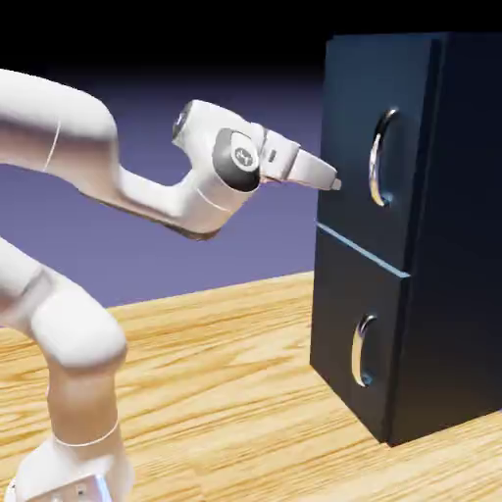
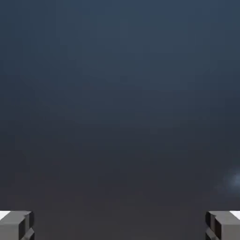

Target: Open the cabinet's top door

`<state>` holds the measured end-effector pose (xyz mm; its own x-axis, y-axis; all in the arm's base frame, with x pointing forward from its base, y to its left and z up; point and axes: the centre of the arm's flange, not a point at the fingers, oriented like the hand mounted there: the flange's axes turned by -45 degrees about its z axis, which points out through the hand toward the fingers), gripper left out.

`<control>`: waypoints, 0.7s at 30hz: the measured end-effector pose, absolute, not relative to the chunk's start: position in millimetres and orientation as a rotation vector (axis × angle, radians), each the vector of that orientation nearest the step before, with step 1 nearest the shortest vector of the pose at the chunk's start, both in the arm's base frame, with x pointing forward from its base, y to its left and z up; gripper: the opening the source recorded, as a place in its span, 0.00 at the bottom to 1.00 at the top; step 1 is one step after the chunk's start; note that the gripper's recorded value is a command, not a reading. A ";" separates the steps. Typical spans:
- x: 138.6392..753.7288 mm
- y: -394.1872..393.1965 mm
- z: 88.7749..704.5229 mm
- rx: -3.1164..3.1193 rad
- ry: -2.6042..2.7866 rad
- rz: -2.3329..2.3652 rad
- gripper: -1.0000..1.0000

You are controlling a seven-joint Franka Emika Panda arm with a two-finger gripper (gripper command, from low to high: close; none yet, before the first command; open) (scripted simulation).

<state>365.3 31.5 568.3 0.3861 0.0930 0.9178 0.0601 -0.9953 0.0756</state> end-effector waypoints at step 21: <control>349.7 -20.6 584.3 2.365 0.107 2.076 0.50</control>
<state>349.7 -20.6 584.3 0.1281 0.0463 0.9907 0.0559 -0.9977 0.0394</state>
